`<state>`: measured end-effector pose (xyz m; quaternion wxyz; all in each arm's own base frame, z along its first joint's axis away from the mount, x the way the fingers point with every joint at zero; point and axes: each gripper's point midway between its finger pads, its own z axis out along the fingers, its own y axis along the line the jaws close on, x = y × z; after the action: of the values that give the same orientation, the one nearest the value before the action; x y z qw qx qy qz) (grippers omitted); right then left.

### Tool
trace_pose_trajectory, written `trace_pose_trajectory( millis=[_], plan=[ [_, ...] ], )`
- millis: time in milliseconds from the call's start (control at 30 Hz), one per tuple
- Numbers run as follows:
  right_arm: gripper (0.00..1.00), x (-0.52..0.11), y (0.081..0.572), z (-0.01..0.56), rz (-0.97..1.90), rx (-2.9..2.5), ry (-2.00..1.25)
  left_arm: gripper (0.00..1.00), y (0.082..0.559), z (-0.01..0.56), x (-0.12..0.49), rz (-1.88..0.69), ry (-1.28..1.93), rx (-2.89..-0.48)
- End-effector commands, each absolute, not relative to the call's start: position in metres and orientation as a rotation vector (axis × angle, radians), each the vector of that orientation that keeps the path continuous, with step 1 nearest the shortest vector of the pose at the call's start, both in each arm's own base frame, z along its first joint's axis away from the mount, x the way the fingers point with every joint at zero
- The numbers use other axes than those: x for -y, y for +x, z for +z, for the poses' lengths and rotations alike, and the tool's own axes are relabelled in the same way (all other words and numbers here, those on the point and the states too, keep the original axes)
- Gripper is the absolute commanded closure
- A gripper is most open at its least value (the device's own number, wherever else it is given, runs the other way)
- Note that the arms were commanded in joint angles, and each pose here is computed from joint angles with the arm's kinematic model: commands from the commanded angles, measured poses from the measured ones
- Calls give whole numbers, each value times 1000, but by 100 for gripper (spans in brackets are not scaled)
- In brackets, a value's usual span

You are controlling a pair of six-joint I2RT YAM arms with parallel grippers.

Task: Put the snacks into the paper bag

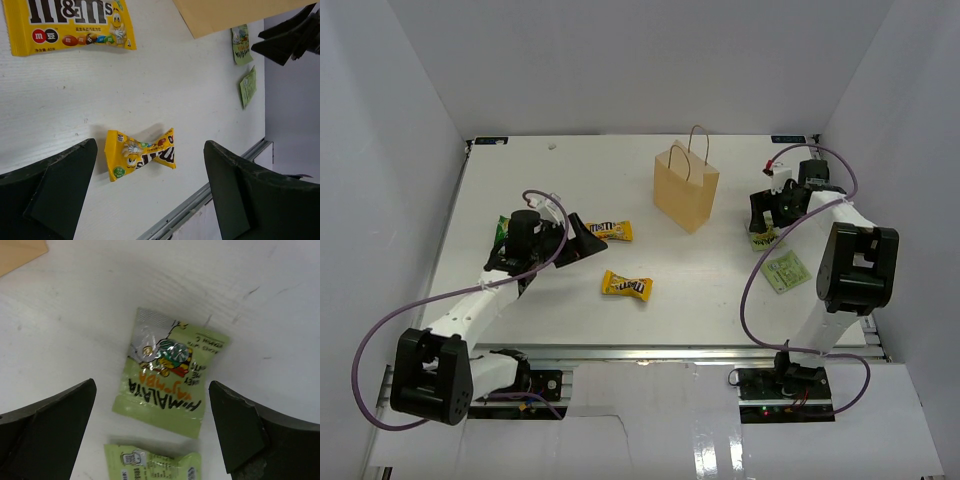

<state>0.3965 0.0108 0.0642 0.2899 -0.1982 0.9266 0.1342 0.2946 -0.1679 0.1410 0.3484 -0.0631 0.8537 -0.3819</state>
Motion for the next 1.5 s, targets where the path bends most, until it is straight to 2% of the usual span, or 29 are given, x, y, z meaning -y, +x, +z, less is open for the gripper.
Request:
trace_pose_trajectory(
  millis=[0,100,233,400,533,633,667,733,800,867,900,1000,1100,1467],
  plan=[
    [0,12,430,69,203,-2429,-526,2,299,144,173,-987,-160,-2196],
    [0,19,438,55,168,-2454,-520,2,302,142,176,-984,-164,-2205],
    [16,16,443,38,239,-2482,-528,2,305,140,184,-991,-145,-2222],
    [19,13,440,27,291,-2504,-514,2,309,140,191,-994,-128,-2233],
    [29,12,428,18,318,-2528,-512,2,310,139,194,-991,-125,-2238],
    [41,10,420,11,342,-2547,-510,2,311,137,195,-990,-122,-2245],
    [48,11,418,10,351,-2551,-499,2,311,137,195,-989,-120,-2245],
    [55,10,414,10,365,-2550,-489,2,313,138,196,-988,-115,-2242],
    [69,11,411,14,377,-2541,-480,2,314,135,198,-986,-112,-2252],
    [71,10,410,18,389,-2526,-483,2,315,136,199,-987,-107,-2252],
    [78,12,411,24,386,-2507,-485,2,315,134,200,-987,-107,-2257],
    [86,7,406,33,433,-2456,-518,2,315,133,201,-987,-100,-2258],
    [92,2,401,46,456,-2397,-553,2,316,131,201,-982,-97,-2259],
    [92,-27,389,135,507,-2054,-692,2,318,133,201,-975,-95,-2252]
  ],
)
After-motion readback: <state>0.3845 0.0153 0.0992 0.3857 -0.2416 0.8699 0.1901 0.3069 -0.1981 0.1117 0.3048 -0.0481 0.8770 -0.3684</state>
